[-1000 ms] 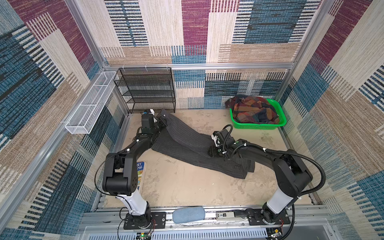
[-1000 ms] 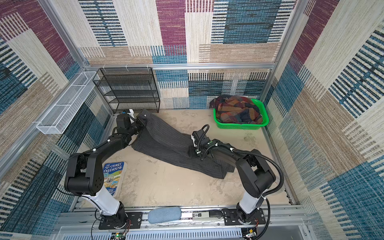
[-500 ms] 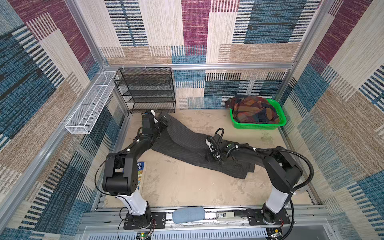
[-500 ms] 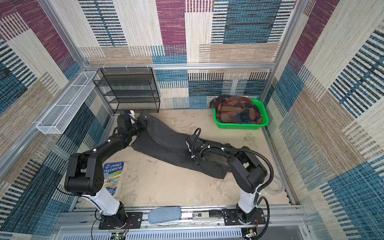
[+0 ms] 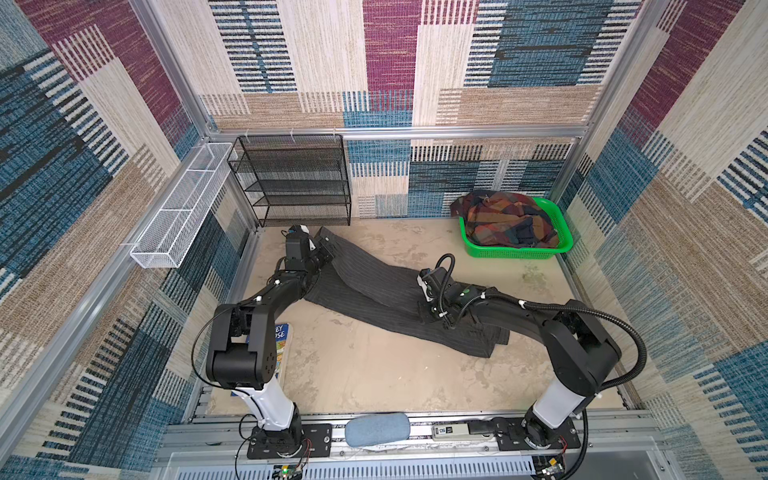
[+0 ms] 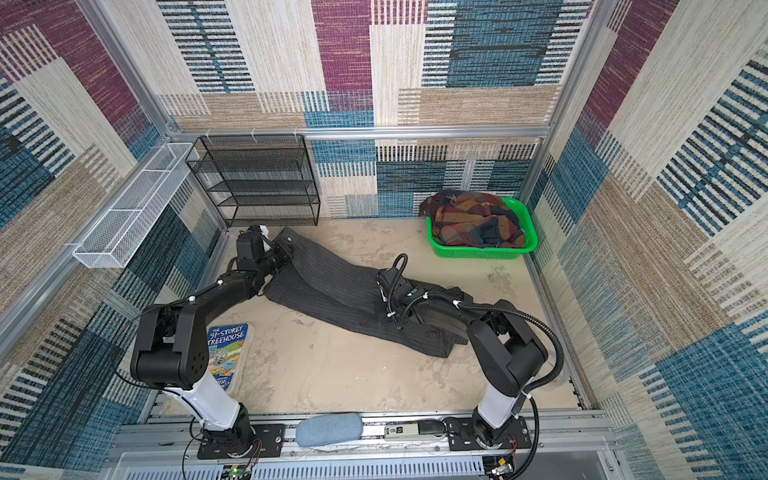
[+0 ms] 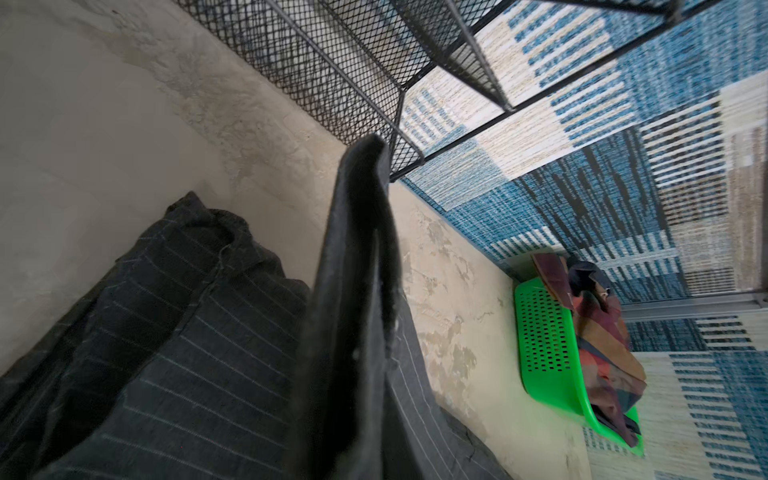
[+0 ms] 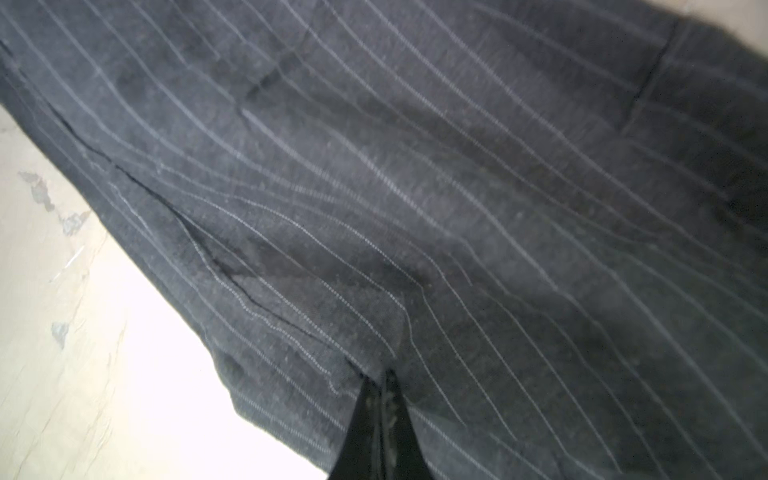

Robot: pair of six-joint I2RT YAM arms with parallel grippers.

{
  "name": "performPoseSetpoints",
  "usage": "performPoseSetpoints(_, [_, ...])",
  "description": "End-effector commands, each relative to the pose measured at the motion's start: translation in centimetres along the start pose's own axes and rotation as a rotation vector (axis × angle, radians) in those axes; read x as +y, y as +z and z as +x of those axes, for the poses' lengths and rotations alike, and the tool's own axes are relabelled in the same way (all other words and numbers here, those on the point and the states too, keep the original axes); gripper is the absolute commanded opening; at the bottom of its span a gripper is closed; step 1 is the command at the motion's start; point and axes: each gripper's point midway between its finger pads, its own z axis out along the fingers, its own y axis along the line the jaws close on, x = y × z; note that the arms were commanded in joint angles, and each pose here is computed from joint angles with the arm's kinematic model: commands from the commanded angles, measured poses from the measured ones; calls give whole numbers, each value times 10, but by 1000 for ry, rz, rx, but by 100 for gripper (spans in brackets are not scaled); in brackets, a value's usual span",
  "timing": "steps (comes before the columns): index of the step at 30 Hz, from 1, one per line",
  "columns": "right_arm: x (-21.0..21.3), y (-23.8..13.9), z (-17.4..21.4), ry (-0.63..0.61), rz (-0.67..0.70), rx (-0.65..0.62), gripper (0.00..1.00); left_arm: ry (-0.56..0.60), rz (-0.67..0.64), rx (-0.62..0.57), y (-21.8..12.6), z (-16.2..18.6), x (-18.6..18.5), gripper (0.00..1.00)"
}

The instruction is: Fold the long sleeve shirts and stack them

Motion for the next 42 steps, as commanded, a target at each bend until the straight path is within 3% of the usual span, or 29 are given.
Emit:
performPoseSetpoints(1, [7, -5, 12, -1, -47, 39, 7, 33, -59, -11, 1, 3, 16, 0])
performPoseSetpoints(4, [7, -2, 21, -3, -59, 73, 15, 31, -106, -4, 4, 10, 32, 0])
performPoseSetpoints(6, [7, 1, 26, -4, -62, 99, 30, 30, -135, 12, 7, 14, 41, 0])
performPoseSetpoints(9, [12, -6, 21, -9, -82, 89, 41, 14, -200, 83, 6, 19, 52, 6])
performPoseSetpoints(11, [17, -16, 13, -11, -96, 67, 46, 18, -260, 93, -3, 15, 58, 20])
performPoseSetpoints(13, [21, -27, 5, -11, -111, 39, 49, 25, -346, 87, -20, 7, 64, 43])
performPoseSetpoints(15, [24, -38, -1, -2, -119, 18, 50, 21, -452, 99, -42, -1, 71, 50])
performPoseSetpoints(18, [22, -51, -10, 38, -123, -8, 51, 37, -596, 84, -77, -16, 77, 72])
performPoseSetpoints(19, [19, -53, -12, 64, -114, -17, 51, 44, -613, 86, -85, -21, 74, 73])
performPoseSetpoints(22, [1, -55, -12, 175, -43, -26, 44, 50, -503, 121, -82, -23, 47, 59])
performPoseSetpoints(26, [-9, -58, 0, 308, -8, -21, 38, 57, -310, 249, -45, -2, 5, 22])
performPoseSetpoints(29, [-16, -58, 12, 393, -1, -29, 39, 74, -255, 355, -12, 24, -5, 2])
performPoseSetpoints(35, [-22, -36, 17, 458, -17, -11, 39, 0, -290, 485, 38, 72, 30, 0])
performPoseSetpoints(42, [-54, -9, -10, 470, -20, -13, 38, -114, -414, 470, 34, 104, 85, 0])
